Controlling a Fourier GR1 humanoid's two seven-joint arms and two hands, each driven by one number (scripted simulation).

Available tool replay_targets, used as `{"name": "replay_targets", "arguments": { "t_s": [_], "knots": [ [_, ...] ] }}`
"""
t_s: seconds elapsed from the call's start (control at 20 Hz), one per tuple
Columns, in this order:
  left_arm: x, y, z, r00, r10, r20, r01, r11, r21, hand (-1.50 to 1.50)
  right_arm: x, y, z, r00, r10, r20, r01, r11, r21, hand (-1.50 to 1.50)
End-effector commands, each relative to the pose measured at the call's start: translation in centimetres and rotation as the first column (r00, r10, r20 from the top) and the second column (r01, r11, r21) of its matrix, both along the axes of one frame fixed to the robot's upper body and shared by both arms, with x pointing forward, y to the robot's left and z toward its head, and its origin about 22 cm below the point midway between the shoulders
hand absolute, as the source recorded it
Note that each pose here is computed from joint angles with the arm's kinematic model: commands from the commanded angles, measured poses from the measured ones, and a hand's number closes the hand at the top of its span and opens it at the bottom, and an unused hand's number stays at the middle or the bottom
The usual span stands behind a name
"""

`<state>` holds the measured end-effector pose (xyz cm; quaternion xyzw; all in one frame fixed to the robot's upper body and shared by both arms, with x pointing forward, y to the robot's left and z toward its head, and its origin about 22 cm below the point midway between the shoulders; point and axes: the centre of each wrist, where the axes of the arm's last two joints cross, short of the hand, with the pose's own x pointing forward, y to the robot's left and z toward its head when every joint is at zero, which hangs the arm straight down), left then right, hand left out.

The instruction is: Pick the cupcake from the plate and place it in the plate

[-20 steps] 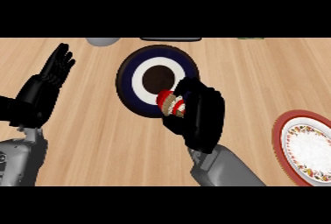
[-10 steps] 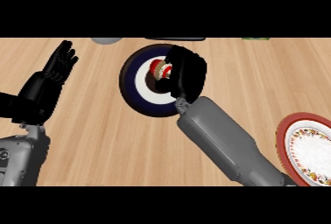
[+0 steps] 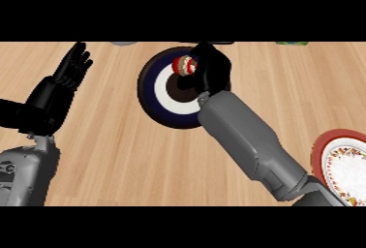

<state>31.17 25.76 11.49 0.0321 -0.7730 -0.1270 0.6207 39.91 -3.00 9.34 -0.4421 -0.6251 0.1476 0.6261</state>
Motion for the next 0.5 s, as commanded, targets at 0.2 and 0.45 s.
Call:
{"name": "replay_targets", "arguments": {
  "t_s": [0.2,0.45],
  "knots": [
    [-0.1,-0.5,0.2,0.999,-0.035,0.007,0.035,0.999,-0.002,0.0,1.1,-1.0,-0.4,0.996,-0.009,0.088,-0.007,0.984,0.18,-1.5],
    [-0.5,-0.8,-1.8,1.0,-0.03,0.0,0.03,0.999,-0.01,0.0,1.0,-0.9,0.4,0.96,-0.064,0.272,-0.016,0.959,0.282,-1.5]
  ]
}}
